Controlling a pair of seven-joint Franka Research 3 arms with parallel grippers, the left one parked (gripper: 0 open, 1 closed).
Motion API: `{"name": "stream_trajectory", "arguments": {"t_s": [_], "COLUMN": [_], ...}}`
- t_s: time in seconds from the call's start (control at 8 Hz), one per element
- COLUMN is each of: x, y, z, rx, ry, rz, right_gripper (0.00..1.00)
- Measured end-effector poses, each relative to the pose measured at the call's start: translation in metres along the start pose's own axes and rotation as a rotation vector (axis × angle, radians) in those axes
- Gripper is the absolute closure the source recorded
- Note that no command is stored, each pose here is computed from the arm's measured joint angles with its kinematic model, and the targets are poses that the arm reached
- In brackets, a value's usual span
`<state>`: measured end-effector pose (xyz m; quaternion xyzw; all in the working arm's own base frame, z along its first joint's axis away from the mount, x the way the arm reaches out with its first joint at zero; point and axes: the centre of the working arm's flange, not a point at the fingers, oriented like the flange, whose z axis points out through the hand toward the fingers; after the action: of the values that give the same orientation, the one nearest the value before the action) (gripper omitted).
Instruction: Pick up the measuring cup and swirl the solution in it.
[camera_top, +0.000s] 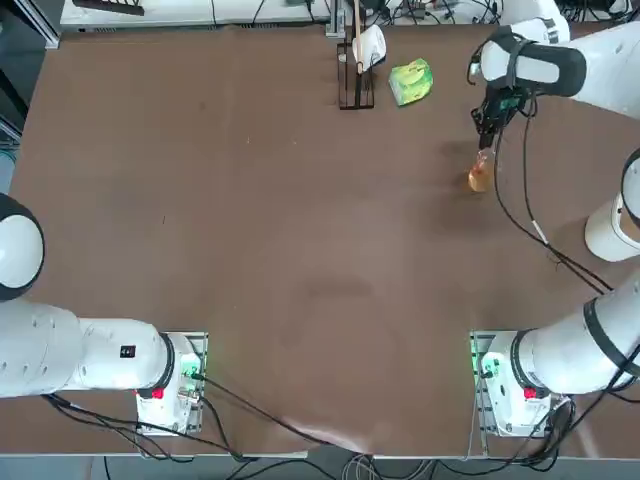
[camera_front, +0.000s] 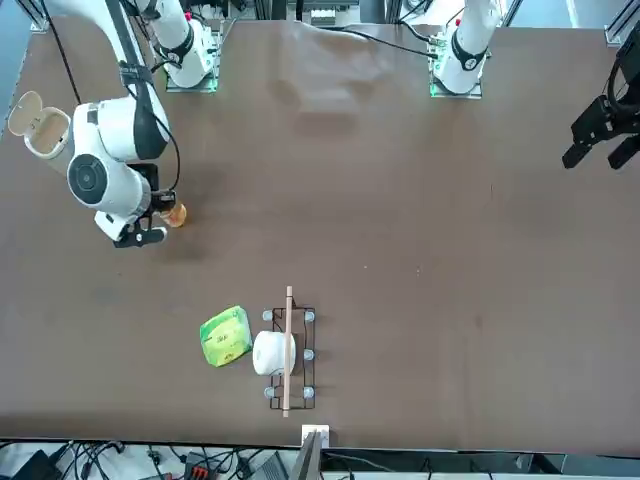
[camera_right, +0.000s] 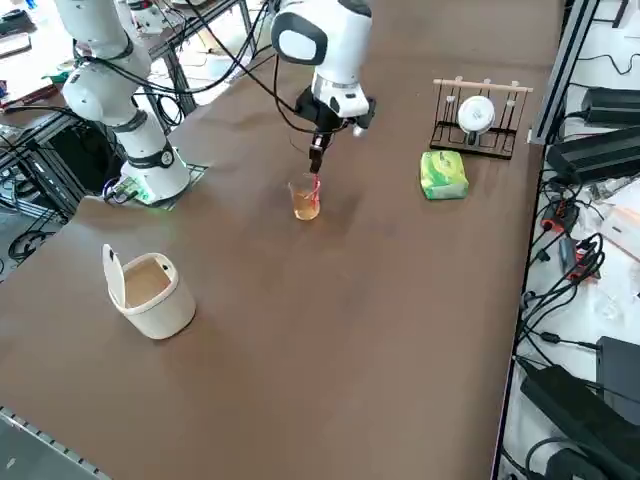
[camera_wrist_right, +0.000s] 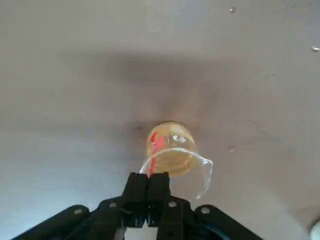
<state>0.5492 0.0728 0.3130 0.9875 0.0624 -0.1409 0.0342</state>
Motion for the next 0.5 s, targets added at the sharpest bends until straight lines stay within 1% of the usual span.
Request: {"name": "stream_trajectory", "arguments": {"t_s": [0.12, 0.38, 0.5], "x": [-0.002, -0.008, -0.011], "y": [0.0, 0.004, 0.008], "z": [0.003, 0.012, 0.014], "rx": [0.003, 0.004, 0.006], "ry": [-0.013, -0.067, -0.087], "rz": [0.001, -0.005, -0.031], "right_gripper": [0.98, 0.98, 0.98]}}
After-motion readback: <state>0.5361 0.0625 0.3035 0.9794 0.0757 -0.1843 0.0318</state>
